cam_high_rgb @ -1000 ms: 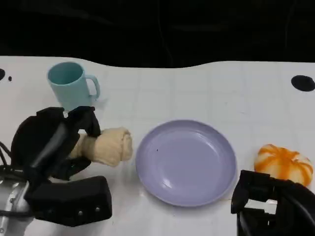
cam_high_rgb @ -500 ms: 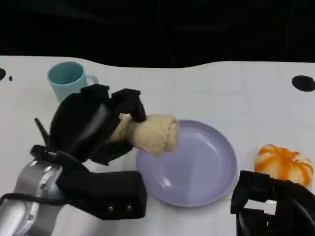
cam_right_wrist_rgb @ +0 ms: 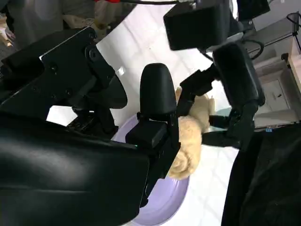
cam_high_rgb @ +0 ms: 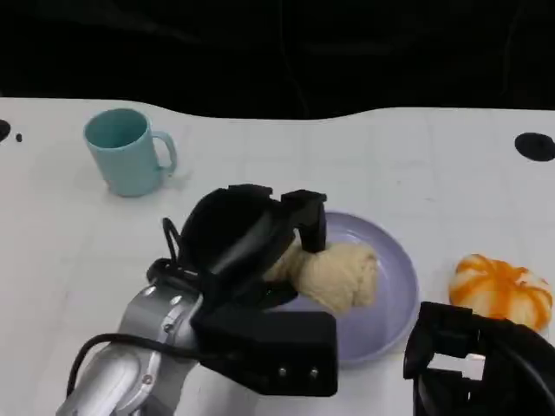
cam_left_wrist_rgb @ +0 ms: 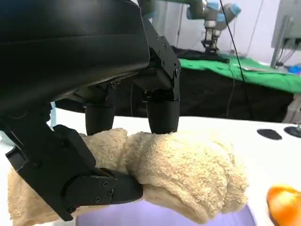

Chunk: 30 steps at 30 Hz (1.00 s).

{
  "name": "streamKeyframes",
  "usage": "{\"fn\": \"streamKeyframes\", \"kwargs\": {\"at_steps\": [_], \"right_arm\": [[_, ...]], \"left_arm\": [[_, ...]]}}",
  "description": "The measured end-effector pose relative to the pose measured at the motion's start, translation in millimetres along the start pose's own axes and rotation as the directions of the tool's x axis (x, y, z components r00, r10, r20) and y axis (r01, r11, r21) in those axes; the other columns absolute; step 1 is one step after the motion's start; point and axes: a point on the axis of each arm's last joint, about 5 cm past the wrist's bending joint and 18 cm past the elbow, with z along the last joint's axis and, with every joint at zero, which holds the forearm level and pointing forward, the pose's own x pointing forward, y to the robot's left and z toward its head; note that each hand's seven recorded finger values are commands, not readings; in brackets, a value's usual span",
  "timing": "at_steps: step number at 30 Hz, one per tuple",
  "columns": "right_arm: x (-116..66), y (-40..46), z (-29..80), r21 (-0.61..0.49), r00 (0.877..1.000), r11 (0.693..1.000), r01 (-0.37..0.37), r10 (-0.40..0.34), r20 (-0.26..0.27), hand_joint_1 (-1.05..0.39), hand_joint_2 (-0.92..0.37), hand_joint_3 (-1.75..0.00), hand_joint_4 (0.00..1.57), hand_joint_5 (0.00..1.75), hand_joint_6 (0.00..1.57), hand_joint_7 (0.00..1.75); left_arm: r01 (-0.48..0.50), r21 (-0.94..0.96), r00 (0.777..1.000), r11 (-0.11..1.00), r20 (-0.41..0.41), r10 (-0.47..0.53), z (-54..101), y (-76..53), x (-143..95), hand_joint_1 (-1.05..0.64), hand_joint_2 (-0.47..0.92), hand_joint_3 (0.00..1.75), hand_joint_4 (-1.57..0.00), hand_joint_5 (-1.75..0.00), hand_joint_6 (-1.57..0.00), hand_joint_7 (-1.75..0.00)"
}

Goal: Grasp the towel on the left side of the plate with the left hand and place it into the plate.

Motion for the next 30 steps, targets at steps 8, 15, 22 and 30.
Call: {"fn": "streamKeyframes", "kwargs": {"at_steps": [8,15,22,30], "right_arm": [[-0.4,0.4,0.6,-0.002,1.0,1.0,-0.002,0.002,0.004,0.0,-0.47,-1.43,0.83,1.75,0.73,1.58],[-0.4,0.3,0.7,-0.003,1.0,1.0,-0.003,0.003,0.003,0.0,-0.46,-1.43,0.83,1.75,0.73,1.58],[-0.2,0.5,0.7,-0.004,1.0,1.0,-0.004,0.004,0.003,0.0,-0.46,-1.44,0.83,1.75,0.73,1.57],[0.2,0.7,1.5,-0.006,1.0,1.0,-0.005,0.005,0.004,0.01,-0.46,-1.44,0.83,1.75,0.73,1.57]], "left_arm": [[0.166,-0.054,0.986,0.985,0.011,-0.166,2.6,0.9,1,-0.5,0.92,0.2,-0.17,-0.86,-0.37,-0.02],[0.191,-0.019,0.982,0.981,-0.002,-0.191,4.0,11.7,-2,-0.7,0.92,0.23,0.0,-0.68,-0.19,-0.01],[0.134,-0.055,0.99,0.989,-0.026,-0.136,-6.4,29.7,-21,-0.63,0.92,0.19,-0.09,-0.76,-0.3,-0.06],[0.013,-0.367,0.994,0.93,-0.1,-0.053,-24.6,44.9,-67,-0.51,0.92,0.21,-0.33,-0.79,-0.44,-0.1]]}}
